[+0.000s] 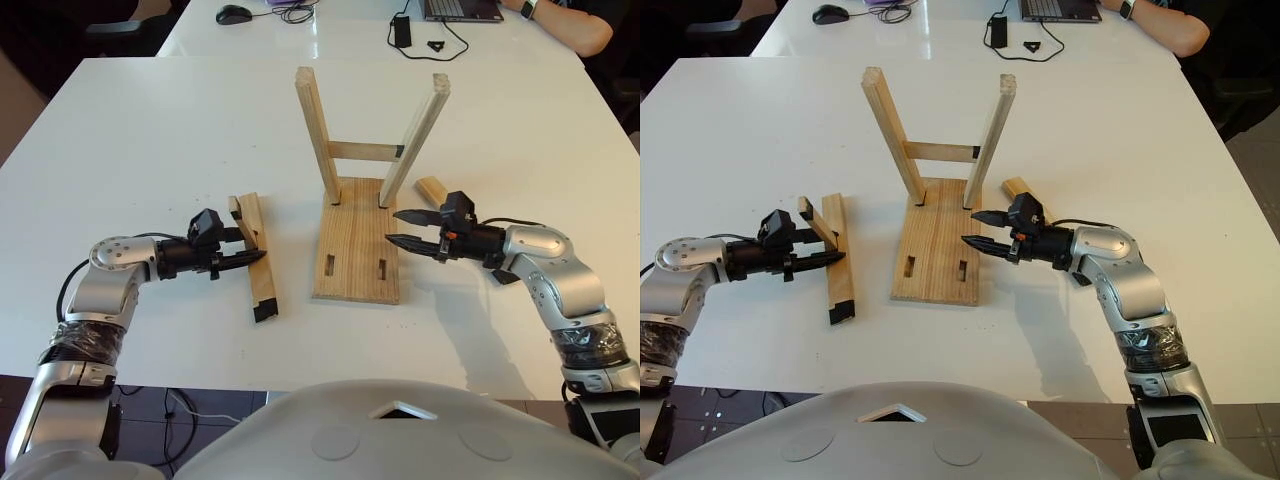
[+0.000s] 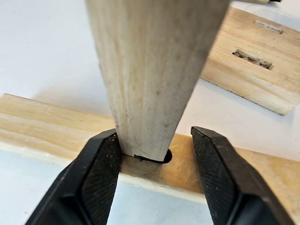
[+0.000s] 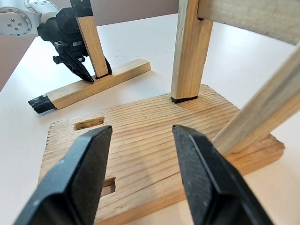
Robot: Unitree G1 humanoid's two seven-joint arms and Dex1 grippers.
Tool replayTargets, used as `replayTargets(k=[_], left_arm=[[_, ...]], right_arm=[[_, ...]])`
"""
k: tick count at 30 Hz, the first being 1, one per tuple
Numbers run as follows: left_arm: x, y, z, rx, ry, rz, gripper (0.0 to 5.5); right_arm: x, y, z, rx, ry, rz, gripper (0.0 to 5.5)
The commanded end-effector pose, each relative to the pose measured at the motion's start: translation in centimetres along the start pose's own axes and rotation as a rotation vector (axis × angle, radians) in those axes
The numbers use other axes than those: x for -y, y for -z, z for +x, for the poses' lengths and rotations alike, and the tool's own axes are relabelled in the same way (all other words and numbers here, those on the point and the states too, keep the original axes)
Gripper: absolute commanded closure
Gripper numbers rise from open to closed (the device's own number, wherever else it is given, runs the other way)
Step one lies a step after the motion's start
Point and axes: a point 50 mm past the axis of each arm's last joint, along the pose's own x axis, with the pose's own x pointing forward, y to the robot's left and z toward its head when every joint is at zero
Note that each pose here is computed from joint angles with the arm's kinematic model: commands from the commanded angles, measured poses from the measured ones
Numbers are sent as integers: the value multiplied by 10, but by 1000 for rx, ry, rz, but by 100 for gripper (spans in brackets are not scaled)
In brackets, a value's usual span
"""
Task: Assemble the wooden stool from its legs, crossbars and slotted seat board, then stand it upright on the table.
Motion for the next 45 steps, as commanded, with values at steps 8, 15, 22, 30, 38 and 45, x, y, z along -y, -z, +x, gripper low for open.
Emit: replayTargets(k=[8, 15, 22, 30, 38, 45], left_arm=[[12, -56, -29, 229, -79, 8, 297], [23, -116, -42, 402, -67, 116, 297], [11, -150, -50, 535, -126, 103, 297], [9, -160, -48, 578, -128, 77, 297], [13, -85, -6, 313, -135, -55, 297], [8, -84, -5, 349, -145, -61, 297]], right_arm=[[3, -4, -3, 1, 17, -24, 313], [4, -4, -2, 11, 24, -25, 313], [3, -4, 2, 18, 24, -29, 313], [2, -4, 2, 19, 20, -28, 313], [0, 0, 3, 11, 24, -18, 313], [0, 2, 2, 0, 29, -16, 313]])
